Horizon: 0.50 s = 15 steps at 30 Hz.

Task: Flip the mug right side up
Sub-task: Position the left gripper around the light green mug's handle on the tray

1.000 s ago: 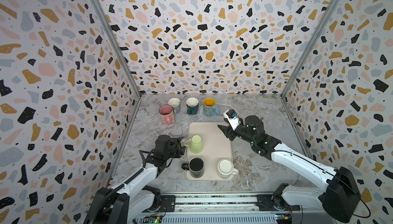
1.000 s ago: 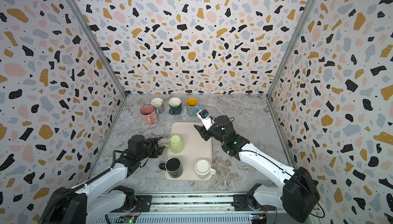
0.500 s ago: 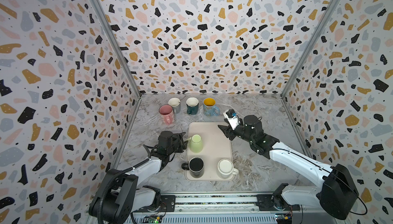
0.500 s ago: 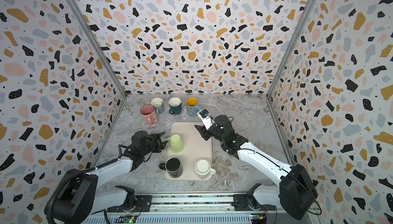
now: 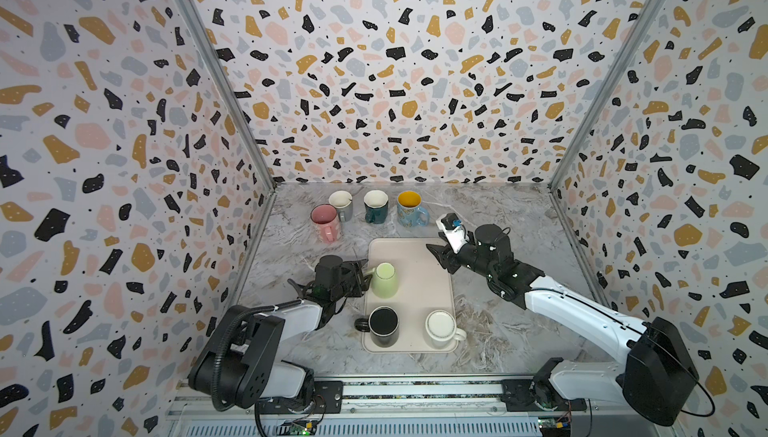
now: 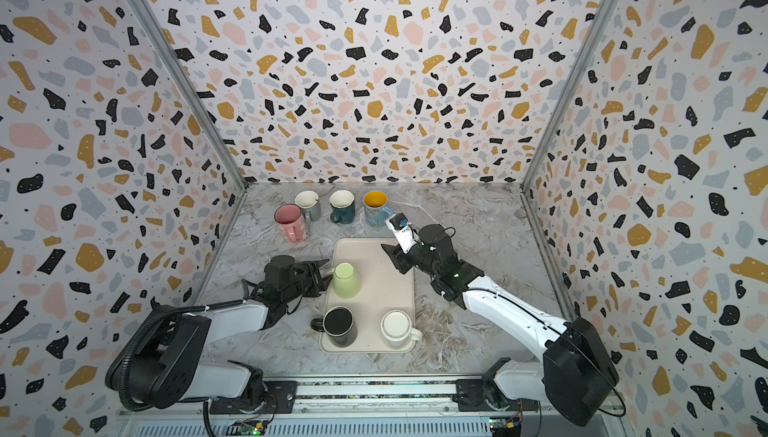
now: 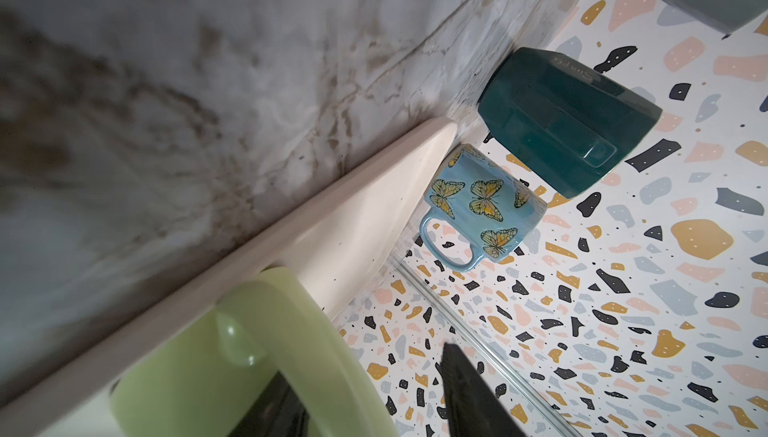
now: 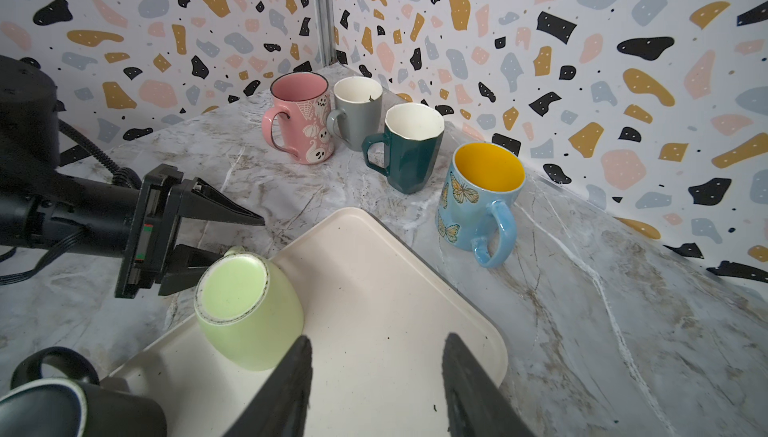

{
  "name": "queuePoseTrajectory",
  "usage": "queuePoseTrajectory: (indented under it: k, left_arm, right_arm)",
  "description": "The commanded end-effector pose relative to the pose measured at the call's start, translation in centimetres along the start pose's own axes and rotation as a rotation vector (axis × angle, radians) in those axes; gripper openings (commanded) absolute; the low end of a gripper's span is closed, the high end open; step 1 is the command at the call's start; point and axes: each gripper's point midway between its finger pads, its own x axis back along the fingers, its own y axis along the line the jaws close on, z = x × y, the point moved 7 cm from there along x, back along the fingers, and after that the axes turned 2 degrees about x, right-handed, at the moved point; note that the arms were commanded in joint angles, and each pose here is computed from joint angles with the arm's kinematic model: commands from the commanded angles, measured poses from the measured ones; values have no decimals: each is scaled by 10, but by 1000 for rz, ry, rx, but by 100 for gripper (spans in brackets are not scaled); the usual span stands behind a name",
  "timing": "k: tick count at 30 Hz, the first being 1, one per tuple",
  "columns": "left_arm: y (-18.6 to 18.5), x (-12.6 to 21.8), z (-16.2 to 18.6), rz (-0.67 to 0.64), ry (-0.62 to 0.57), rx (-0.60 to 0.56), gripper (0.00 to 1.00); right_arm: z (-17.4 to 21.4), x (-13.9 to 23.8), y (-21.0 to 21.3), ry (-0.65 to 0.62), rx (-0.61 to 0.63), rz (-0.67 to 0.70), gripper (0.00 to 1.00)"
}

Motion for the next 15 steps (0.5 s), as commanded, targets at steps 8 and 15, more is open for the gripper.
queuePoseTrajectory:
  k: [8,15]
  left_arm:
    - [-3,-8,8,27,72,-8,47]
    - [3,-11,4,24,75,2,45]
  right_arm:
    - [-10,2,-6,-16,-4,25,52]
    - [-9,2,-6,-10,-5,34,52]
